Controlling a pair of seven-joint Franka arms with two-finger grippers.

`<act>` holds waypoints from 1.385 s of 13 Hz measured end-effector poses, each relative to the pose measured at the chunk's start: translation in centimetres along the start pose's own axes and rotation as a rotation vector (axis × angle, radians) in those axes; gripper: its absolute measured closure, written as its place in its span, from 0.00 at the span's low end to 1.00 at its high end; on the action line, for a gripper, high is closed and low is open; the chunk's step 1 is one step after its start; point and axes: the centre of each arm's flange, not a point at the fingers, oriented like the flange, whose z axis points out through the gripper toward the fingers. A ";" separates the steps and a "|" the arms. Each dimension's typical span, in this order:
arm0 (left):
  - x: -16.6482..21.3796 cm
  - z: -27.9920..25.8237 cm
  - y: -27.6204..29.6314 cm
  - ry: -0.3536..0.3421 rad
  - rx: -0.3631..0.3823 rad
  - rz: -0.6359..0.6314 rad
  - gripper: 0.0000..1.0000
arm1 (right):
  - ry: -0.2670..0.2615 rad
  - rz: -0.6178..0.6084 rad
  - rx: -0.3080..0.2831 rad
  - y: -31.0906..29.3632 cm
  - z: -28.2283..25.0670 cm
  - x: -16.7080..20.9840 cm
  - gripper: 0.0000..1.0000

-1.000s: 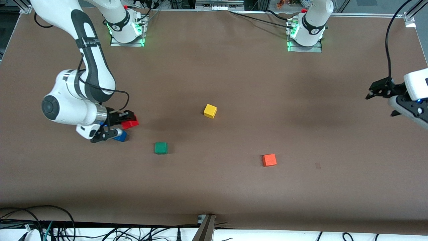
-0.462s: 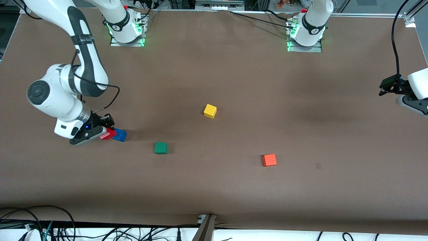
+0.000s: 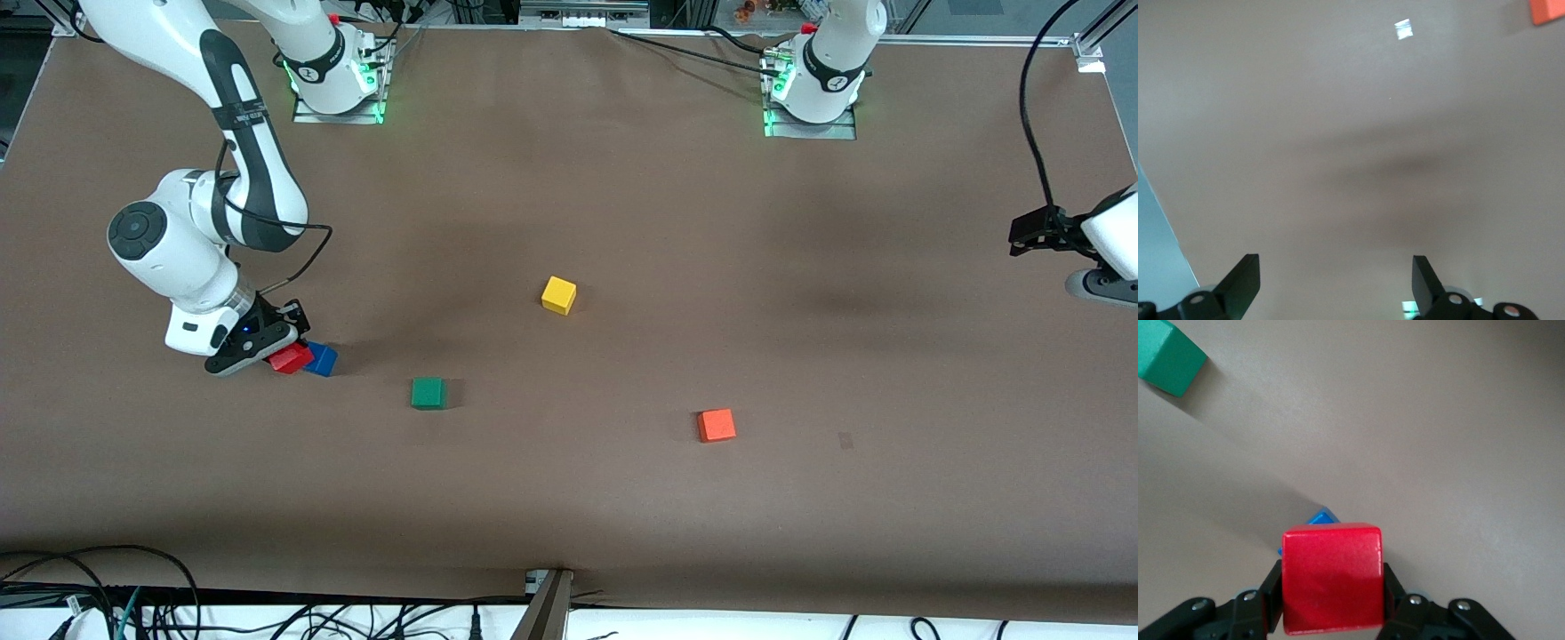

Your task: Pass red block to right arm, stack on blue

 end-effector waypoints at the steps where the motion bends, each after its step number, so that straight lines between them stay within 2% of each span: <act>1: -0.2 -0.4 0.8 -0.003 0.012 -0.064 0.00 | -0.001 -0.008 -0.001 -0.1 0.2 0.0 0.42; 3: -1.5 -1.9 1.7 0.009 -0.006 -0.122 0.00 | -0.001 -0.014 -0.008 -0.3 0.9 -0.3 0.42; 6: -6.0 -4.2 0.2 0.047 -0.096 -0.179 0.00 | 0.011 -0.025 -0.031 -1.1 2.6 -1.0 0.42; 7: -6.8 -4.1 0.1 0.057 -0.115 -0.188 0.00 | 0.010 -0.028 -0.032 -1.3 2.9 -1.1 0.35; 10: -6.2 -1.8 0.8 0.079 -0.131 -0.223 0.00 | 0.015 -0.032 -0.033 -1.5 2.8 -0.9 0.02; 12: -5.9 -1.4 1.1 0.085 -0.146 -0.234 0.00 | 0.012 -0.031 -0.023 -1.6 2.4 -0.8 0.00; 14: -6.0 -1.6 1.1 0.091 -0.159 -0.240 0.00 | -0.018 -0.002 0.024 -1.7 0.8 -0.3 0.00; 18: -6.3 -2.3 0.9 0.109 -0.159 -0.253 0.00 | -0.133 0.103 0.165 -0.6 -5.8 0.5 0.00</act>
